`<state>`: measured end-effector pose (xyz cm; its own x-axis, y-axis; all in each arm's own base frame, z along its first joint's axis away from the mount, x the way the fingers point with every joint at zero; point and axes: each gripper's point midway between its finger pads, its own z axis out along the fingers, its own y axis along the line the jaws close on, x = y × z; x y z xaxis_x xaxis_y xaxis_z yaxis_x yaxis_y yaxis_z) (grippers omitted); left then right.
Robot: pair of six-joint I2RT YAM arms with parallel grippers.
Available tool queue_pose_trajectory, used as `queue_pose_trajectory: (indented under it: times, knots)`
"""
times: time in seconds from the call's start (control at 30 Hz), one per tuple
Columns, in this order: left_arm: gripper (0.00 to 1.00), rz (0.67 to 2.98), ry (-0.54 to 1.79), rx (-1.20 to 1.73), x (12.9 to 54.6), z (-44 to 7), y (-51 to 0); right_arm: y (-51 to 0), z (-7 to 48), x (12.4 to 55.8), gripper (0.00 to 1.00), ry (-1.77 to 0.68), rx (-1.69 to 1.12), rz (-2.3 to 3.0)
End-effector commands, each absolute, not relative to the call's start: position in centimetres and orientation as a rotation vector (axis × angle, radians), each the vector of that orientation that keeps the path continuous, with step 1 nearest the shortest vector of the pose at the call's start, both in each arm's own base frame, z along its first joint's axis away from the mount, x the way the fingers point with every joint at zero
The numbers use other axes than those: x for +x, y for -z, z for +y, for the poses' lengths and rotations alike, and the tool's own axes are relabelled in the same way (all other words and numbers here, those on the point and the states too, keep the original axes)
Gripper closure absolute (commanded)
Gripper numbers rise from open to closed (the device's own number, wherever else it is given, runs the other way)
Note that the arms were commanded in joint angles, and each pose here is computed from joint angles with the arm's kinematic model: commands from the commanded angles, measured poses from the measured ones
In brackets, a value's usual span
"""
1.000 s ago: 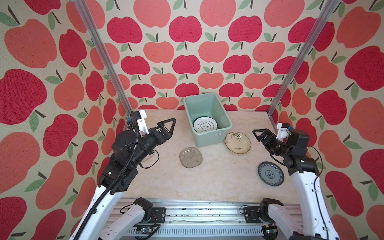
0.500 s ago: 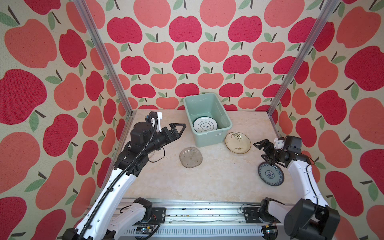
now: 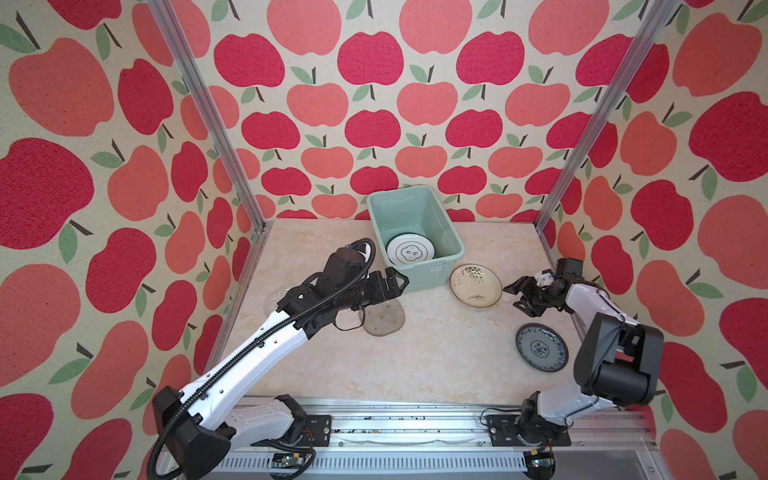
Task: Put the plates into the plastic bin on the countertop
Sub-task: 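Grip the cream leaf-painted plate's rim with the right gripper while the left approaches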
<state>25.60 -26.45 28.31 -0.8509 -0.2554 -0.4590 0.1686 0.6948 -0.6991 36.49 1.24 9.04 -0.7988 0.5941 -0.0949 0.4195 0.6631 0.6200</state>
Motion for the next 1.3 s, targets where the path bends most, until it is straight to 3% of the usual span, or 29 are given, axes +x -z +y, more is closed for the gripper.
queue_pose_trajectory:
  times: [0.0,0.2,0.67,0.97,1.27]
  knots:
    - [0.03,2.428,0.988,-0.146,25.4,-26.3,-25.9,-7.8,2.1,37.0,0.42,-0.808,0.721,2.695]
    - [0.03,2.424,0.969,-0.245,25.7,-26.7,-24.4,-5.1,3.1,37.4,0.52,-0.72,0.642,2.833]
    - [0.07,2.468,0.94,-0.335,26.0,-27.1,-21.7,-2.7,4.3,32.6,0.99,-0.455,0.41,3.112]
    - [0.08,2.517,0.945,-0.279,25.4,-28.0,-20.6,-2.8,6.1,27.3,1.0,-0.268,0.11,3.287]
    - [0.13,2.615,0.944,-0.232,24.8,-29.0,-18.2,-2.0,10.3,23.3,1.0,-0.277,-0.294,3.362]
